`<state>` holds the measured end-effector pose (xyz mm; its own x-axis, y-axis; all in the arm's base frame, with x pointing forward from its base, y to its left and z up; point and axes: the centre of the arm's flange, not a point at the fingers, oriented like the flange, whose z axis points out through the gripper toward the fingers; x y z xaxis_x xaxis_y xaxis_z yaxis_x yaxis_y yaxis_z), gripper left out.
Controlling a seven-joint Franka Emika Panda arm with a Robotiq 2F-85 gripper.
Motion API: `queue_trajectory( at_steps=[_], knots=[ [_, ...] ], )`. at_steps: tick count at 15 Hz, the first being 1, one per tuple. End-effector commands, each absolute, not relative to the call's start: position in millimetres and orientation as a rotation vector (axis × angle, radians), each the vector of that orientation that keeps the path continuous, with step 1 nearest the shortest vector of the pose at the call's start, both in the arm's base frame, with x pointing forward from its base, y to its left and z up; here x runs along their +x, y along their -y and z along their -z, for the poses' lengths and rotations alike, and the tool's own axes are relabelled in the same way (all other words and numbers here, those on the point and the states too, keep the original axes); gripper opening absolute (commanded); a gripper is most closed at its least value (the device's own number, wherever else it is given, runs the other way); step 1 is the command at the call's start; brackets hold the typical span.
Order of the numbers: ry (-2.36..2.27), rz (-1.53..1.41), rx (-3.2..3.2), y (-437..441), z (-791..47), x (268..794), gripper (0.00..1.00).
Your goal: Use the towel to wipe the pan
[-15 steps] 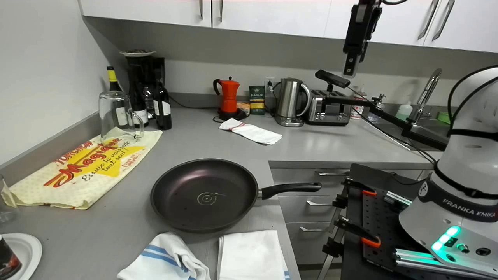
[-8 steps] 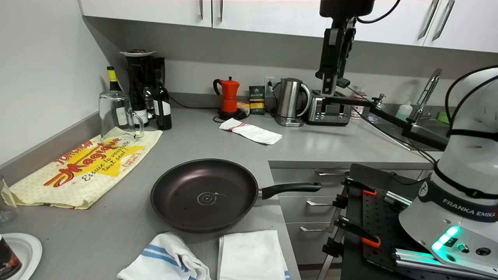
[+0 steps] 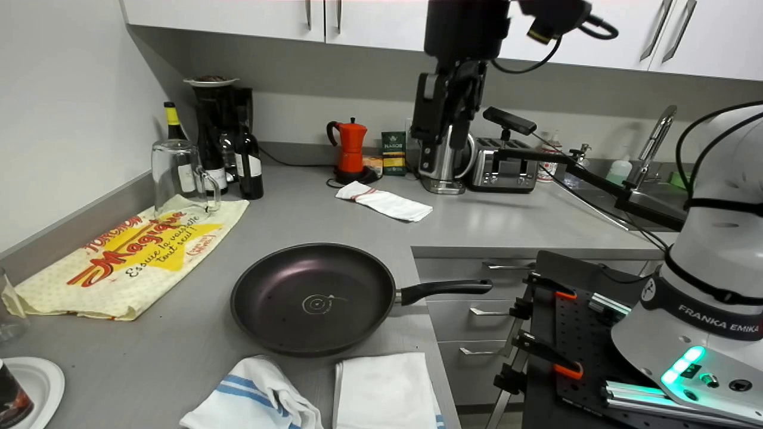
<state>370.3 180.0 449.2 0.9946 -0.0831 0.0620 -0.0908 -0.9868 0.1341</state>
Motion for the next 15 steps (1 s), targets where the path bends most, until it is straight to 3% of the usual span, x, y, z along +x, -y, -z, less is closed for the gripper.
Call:
queue_trajectory(
  at_steps=[1, 10, 15],
  knots=[
    [0.162, -0.044, 3.040, -214.7, -403.7, 417.5, 1.00],
    [0.177, 0.029, 3.155, -282.6, -300.0, 490.9, 1.00],
    [0.165, -0.035, 3.125, -305.0, -266.4, 501.9, 1.00]
  ],
)
